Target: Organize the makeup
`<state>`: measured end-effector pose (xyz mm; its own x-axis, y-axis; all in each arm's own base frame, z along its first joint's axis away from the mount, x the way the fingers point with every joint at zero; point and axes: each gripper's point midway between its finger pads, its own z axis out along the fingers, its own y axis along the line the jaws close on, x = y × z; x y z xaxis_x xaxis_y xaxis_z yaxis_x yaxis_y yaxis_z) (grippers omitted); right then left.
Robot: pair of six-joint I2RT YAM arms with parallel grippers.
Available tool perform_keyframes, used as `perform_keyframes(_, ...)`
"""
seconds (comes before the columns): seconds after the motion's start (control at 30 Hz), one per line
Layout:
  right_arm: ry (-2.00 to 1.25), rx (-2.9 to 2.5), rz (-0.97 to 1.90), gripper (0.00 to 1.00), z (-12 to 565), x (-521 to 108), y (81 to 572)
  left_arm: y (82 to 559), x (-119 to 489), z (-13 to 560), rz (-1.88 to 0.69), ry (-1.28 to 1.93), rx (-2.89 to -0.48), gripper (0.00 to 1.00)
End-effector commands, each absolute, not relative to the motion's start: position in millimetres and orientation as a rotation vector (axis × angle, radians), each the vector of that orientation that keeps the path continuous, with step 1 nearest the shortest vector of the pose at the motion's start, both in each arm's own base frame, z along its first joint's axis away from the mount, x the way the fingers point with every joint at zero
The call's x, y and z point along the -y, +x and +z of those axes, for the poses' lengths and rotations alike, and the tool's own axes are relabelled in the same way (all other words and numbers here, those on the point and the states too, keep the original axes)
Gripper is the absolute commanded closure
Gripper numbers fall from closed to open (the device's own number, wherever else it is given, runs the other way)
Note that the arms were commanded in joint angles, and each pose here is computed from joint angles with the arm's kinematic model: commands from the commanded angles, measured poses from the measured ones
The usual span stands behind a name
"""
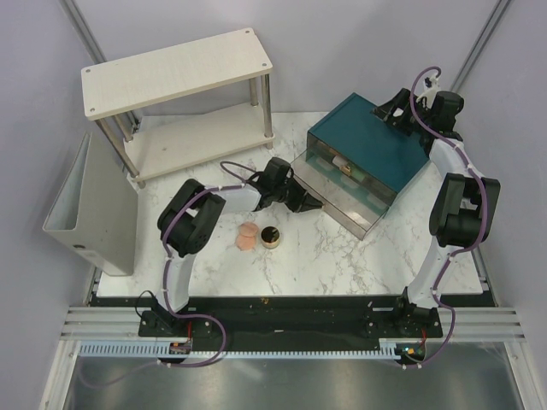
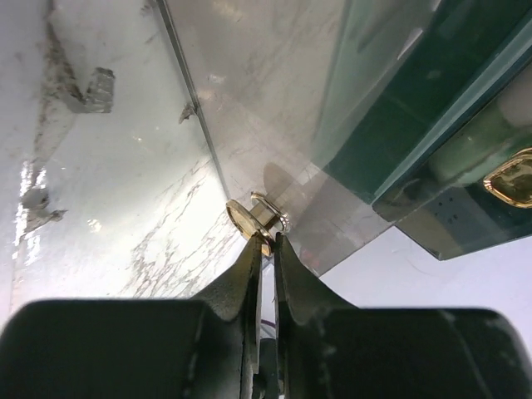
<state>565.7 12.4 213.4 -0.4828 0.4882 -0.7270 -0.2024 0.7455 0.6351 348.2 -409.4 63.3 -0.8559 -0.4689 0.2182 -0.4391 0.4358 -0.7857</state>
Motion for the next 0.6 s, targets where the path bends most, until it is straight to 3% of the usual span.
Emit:
perform_keyframes(0.0,0.179,-1.868,0.848,0.02,235.5,-17.9,558.0,345.5,380.2,55.0,-1.254,-0.753,-2.7,0.89)
perform_keyframes(0.1,0.174,-1.865,0.847,0.02,237.1,-18.7,557.6,355.1,385.3,69.3,-1.272,-0.656,-2.659,0.68)
perform_keyframes(0.13,0.175,-1.866,0.848,0.02,236.1,-18.2,557.2,358.4,386.0,74.2,-1.27,-0.602,-2.639,0.56)
perform_keyframes(0.23,0.173,-1.865,0.853,0.02,237.8,-19.5,556.9,366.6,385.5,98.2,-1.271,-0.518,-2.578,0.44)
perform_keyframes(0.4,0.167,-1.856,0.851,0.02,242.2,-19.6,556.6,367.1,362.9,127.0,-1.165,-0.329,-2.528,0.42)
perform_keyframes(0.57,0.169,-1.856,0.859,0.02,241.2,-21.3,555.2,359.5,325.1,141.3,-0.847,-0.035,-2.575,0.41)
